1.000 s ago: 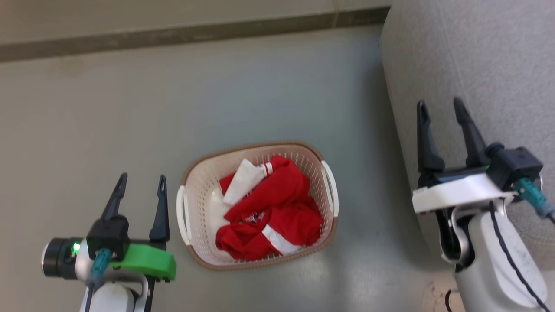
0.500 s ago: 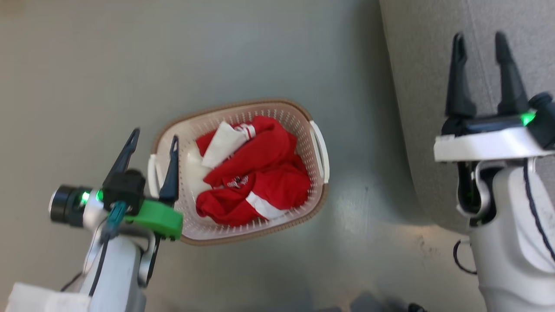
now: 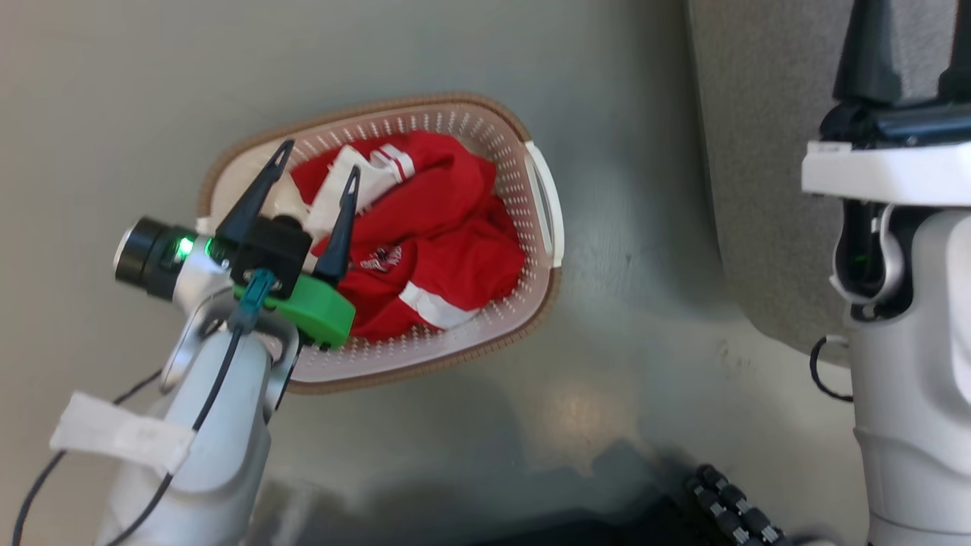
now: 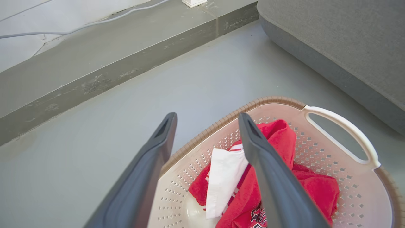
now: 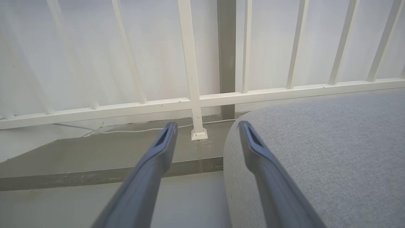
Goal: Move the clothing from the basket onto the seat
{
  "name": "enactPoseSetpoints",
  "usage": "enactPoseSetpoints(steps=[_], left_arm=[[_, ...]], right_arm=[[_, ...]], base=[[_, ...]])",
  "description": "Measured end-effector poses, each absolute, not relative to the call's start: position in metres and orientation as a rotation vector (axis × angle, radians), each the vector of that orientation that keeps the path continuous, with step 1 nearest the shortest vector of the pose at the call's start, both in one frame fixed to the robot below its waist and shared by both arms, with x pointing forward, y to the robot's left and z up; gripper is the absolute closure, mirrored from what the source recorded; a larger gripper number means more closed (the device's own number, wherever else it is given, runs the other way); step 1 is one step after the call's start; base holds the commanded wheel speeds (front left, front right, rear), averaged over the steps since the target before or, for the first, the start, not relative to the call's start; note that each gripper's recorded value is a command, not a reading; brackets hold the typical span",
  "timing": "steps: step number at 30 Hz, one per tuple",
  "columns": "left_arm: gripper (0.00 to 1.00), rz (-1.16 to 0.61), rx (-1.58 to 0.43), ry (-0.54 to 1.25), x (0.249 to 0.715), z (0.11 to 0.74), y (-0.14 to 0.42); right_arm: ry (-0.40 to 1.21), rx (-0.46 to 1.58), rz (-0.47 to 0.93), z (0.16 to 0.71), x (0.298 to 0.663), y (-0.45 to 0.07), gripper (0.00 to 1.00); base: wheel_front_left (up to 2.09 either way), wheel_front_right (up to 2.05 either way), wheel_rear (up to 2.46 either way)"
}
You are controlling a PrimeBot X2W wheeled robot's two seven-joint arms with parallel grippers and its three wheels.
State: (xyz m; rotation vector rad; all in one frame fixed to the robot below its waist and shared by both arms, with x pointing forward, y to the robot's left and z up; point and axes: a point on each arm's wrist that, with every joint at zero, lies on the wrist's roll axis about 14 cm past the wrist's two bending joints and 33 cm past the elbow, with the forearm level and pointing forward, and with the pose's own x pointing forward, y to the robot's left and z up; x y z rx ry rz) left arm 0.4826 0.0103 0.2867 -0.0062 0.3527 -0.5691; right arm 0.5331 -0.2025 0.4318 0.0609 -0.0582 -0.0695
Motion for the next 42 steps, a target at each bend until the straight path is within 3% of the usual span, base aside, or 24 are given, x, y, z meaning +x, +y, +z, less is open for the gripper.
enactPoseSetpoints(steps=[17, 42], left_arm=[[0.0, -0.765, 0.024, 0.481, 0.462, 0.216, -0.032], [0.0, -0.947, 0.127, 0.516, 0.459, 0.181, -0.065]], right_arm=[[0.032, 0.051, -0.091, 0.378, 0.545, -0.211, 0.0], [0.066, 0.055, -0.1, 0.366, 0.543, -0.215, 0.0]], base=[[0.0, 0.0, 0.0], [0.0, 0.0, 0.0]])
